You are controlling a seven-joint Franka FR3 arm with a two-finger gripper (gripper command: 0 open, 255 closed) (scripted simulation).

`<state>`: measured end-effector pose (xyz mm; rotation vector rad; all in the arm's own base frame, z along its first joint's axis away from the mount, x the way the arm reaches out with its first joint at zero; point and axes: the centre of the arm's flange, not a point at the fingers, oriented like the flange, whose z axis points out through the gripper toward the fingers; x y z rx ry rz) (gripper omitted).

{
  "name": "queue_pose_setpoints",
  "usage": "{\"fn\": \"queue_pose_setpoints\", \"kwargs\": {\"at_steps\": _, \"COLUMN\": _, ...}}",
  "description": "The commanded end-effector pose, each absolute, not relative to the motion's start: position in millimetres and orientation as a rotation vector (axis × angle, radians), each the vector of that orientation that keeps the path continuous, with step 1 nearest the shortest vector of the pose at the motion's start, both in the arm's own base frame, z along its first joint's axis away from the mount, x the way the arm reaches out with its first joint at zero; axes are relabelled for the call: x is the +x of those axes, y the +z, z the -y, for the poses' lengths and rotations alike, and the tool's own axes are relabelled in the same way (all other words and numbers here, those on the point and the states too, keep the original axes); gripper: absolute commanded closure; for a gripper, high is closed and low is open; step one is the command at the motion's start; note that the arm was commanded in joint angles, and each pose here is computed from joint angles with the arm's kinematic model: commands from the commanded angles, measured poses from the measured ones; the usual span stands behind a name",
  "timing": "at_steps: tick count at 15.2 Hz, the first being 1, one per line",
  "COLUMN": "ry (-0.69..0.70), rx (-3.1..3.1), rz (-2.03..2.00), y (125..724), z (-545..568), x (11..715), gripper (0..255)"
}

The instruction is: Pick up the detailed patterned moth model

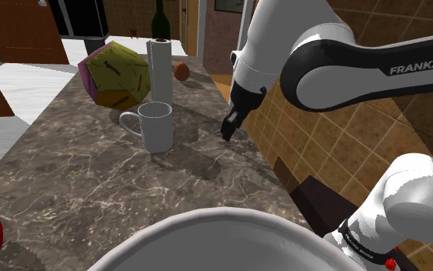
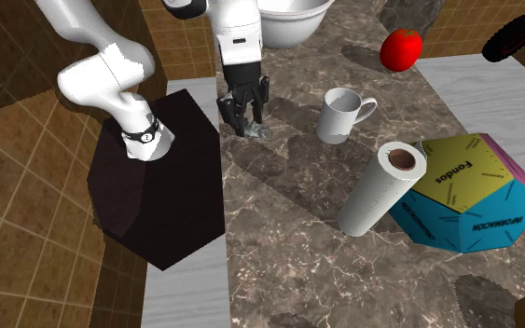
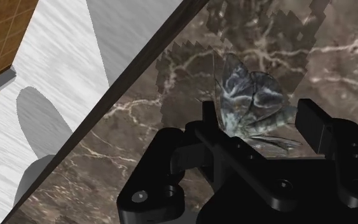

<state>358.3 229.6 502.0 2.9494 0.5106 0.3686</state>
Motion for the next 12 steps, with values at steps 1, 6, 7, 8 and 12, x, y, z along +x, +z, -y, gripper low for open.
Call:
{"fn": "queue_pose_setpoints", "kwargs": {"at_steps": 1, "ry": 0.368, "rx": 2.949, "rz": -0.511, "y": 513, "z": -229, "x": 358, "gripper": 255}}
{"fn": "queue_pose_setpoints", "kwargs": {"at_steps": 6, "ry": 0.368, "rx": 2.949, "rz": -0.511, "y": 540, "z": -229, "x": 358, "gripper": 255}}
{"fn": "queue_pose_setpoints", "kwargs": {"at_steps": 7, "ry": 0.368, "rx": 2.949, "rz": -0.511, "y": 545, "z": -229, "x": 358, "gripper": 255}}
{"fn": "queue_pose_setpoints", "kwargs": {"at_steps": 8, "ry": 0.368, "rx": 2.949, "rz": -0.511, "y": 550, "z": -229, "x": 358, "gripper": 255}}
{"fn": "queue_pose_setpoints", "kwargs": {"at_steps": 12, "ry": 0.368, "rx": 2.949, "rz": -0.511, "y": 562, "z": -229, "x": 358, "gripper": 255}}
